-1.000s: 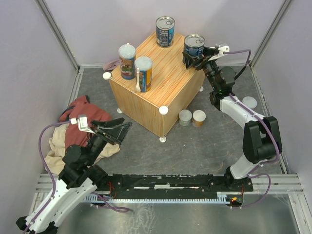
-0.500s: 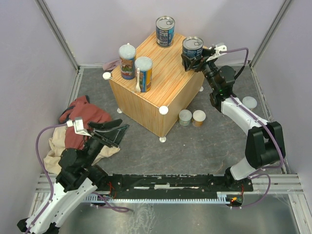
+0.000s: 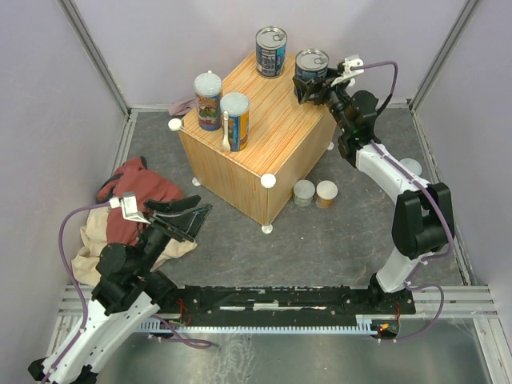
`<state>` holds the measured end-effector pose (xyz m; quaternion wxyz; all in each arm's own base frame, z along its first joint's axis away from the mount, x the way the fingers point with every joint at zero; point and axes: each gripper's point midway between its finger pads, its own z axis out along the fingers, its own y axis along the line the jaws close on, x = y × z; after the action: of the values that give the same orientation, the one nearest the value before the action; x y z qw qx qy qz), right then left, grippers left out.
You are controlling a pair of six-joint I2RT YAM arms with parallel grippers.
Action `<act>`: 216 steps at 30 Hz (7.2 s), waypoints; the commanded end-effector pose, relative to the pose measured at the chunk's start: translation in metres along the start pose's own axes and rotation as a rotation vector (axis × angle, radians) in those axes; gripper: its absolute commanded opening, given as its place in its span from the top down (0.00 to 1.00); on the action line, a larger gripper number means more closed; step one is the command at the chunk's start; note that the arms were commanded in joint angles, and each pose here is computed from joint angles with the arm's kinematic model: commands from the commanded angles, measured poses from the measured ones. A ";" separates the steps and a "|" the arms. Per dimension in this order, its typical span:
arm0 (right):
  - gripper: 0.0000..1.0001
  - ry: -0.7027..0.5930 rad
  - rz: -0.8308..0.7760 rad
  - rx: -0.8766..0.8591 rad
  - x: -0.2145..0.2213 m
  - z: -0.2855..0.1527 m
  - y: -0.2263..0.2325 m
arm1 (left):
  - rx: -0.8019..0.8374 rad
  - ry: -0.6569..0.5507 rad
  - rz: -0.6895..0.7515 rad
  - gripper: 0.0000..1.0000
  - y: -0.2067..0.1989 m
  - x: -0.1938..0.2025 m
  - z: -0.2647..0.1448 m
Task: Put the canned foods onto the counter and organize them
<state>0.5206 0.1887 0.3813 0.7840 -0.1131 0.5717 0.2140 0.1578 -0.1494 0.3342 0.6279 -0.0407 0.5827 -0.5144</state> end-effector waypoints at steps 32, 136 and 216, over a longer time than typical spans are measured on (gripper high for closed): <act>0.01 0.118 0.033 0.129 -0.023 0.008 -0.034 | 0.066 -0.025 -0.020 0.01 -0.025 -0.018 -0.002; 0.01 0.128 0.032 0.117 -0.152 -0.045 0.020 | 0.079 -0.022 -0.057 0.00 -0.028 -0.018 -0.010; 0.03 0.862 0.397 0.738 0.226 -0.267 -0.006 | 0.015 0.006 -0.141 0.00 0.001 0.010 -0.015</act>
<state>0.3437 0.1152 0.0735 0.3934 0.2022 0.8933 0.0795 0.1485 -0.1469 0.3180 0.5966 -0.0702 0.5847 -0.5452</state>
